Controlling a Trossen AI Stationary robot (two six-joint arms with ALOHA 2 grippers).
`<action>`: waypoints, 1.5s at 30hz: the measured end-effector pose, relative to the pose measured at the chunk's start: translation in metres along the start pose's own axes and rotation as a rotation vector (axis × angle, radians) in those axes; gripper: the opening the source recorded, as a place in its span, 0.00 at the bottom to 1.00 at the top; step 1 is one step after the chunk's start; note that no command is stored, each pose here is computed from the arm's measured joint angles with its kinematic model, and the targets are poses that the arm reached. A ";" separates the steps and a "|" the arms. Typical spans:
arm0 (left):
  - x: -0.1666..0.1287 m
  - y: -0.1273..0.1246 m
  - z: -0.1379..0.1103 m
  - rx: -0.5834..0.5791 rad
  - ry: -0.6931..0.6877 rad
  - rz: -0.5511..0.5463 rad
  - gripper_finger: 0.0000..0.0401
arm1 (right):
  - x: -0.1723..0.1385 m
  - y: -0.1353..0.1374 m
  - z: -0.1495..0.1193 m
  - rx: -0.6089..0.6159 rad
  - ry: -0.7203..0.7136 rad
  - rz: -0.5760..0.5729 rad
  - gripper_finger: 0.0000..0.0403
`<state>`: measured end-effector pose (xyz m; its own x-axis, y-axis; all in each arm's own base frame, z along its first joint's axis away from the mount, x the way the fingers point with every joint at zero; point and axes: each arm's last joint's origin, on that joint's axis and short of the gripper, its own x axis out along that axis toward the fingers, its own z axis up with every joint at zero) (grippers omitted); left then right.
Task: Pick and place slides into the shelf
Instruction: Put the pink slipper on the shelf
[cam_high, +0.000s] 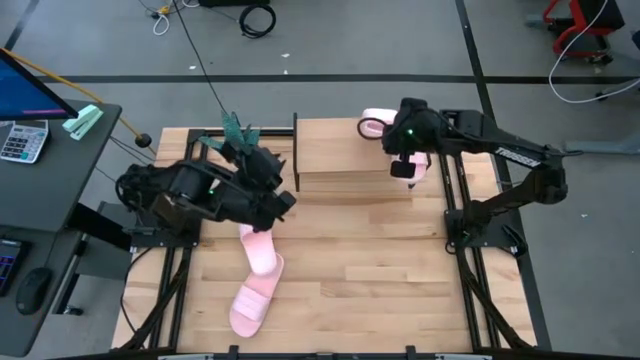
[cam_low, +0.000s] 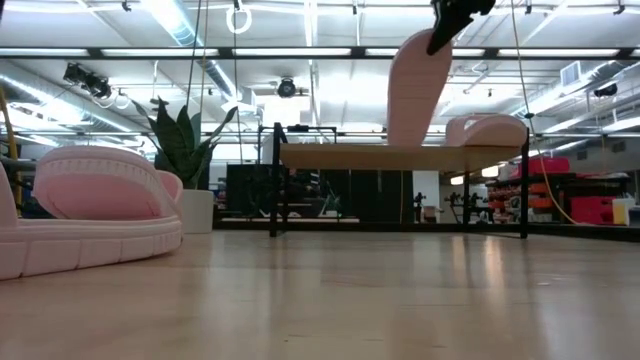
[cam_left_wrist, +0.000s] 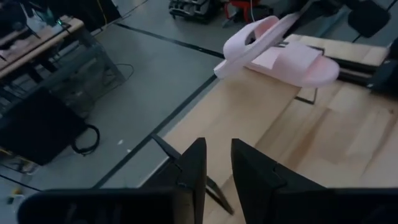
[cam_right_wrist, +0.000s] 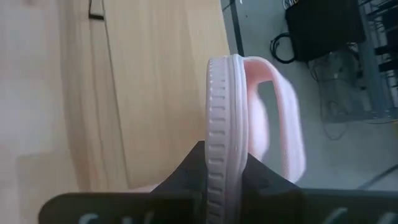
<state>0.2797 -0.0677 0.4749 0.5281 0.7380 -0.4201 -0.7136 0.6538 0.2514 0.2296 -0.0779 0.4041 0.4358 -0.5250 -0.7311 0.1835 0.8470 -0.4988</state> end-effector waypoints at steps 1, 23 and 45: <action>0.002 0.001 0.001 0.012 0.003 0.005 0.19 | 0.001 -0.002 0.000 0.015 -0.004 0.001 0.09; 0.013 0.007 0.004 0.023 0.024 0.033 0.18 | 0.029 -0.011 0.001 0.042 0.063 0.055 0.09; 0.013 0.007 0.004 0.048 0.024 0.033 0.18 | 0.021 0.012 0.003 0.055 0.094 0.121 0.09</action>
<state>0.2836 -0.0530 0.4744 0.4928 0.7556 -0.4316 -0.7077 0.6366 0.3065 0.2436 -0.0785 0.3848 0.3737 -0.4221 -0.8260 0.1842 0.9065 -0.3799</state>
